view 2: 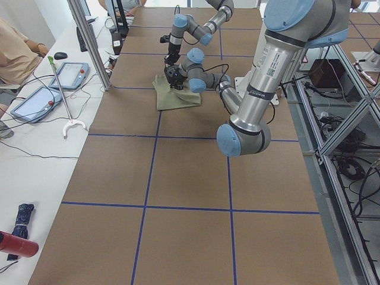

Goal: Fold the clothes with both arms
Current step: 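Lay the edge down on the far side and open both grippers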

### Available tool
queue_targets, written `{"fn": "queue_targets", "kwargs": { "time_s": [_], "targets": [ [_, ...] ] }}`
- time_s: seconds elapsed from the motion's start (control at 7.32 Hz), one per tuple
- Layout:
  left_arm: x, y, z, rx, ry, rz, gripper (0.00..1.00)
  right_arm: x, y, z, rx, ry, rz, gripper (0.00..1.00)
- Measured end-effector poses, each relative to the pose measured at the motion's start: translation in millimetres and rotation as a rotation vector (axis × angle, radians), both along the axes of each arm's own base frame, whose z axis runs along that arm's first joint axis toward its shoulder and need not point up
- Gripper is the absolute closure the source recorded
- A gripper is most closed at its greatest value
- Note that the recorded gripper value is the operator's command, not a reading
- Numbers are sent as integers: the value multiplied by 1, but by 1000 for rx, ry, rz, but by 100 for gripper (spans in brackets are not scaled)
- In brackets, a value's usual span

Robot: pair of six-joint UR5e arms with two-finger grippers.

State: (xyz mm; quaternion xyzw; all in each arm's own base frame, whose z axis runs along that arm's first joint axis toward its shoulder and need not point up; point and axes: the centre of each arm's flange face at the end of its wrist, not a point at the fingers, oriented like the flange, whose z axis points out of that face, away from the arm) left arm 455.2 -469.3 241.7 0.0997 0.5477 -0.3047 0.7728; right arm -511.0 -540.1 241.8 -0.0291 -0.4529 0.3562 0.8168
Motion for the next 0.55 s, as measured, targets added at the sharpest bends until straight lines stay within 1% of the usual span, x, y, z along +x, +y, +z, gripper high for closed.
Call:
{"fn": "queue_targets", "kwargs": {
  "time_s": [0.14,0.27,0.41,0.55],
  "targets": [
    [-3,-5,4,17,-18,1,100,-6,-11,8,6,-7,3,100],
    [-4,-8,9,24,-32,3,100,-12,-17,13,10,-14,2,96],
    [-2,-11,16,24,-49,6,100,-18,-22,15,6,-14,-4,29],
    [4,-17,28,25,-63,5,72,-24,-28,16,2,-12,-8,0]
  ]
}}
